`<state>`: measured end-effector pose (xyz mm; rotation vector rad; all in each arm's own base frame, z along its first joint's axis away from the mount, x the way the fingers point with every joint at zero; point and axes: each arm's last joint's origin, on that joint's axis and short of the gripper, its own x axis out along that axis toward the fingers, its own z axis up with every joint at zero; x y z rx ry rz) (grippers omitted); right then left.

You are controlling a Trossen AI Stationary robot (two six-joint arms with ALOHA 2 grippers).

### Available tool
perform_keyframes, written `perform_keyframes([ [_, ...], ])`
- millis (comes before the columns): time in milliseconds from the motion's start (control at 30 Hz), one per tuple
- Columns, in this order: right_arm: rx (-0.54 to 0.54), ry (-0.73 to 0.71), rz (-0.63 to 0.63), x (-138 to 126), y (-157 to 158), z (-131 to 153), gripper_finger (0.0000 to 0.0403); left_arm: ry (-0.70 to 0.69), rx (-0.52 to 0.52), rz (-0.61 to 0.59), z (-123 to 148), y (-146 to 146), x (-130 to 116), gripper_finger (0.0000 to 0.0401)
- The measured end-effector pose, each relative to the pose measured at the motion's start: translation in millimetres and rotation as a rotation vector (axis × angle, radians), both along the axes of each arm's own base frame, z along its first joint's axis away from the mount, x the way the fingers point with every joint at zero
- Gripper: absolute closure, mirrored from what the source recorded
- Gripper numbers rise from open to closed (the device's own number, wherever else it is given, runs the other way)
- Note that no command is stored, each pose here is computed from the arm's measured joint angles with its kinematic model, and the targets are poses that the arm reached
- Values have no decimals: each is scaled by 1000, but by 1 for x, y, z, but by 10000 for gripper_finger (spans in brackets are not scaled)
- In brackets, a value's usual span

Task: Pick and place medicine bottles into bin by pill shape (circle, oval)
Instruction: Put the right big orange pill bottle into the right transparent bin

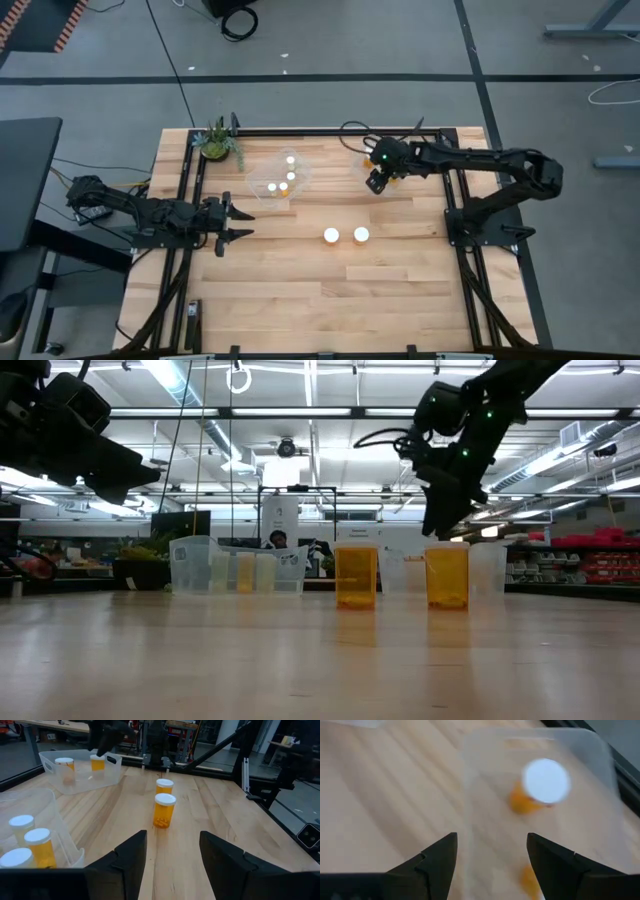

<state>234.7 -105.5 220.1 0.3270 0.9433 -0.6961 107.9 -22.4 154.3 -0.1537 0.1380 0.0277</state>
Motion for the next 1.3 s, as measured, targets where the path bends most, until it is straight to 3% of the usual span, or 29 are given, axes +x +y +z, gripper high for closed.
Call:
perform_keyframes([
  [267,25,-64,121,18,38,1,156,-4,6,0,0,0,0,205],
  [567,54,-79,346,43,104,-14,156,-4,7,-1,0,0,0,209],
  [833,54,-56,456,50,147,-30,156,-3,3,0,0,0,0,203],
  [1300,33,-8,515,48,160,-37,108,-3,4,0,0,0,0,202],
])
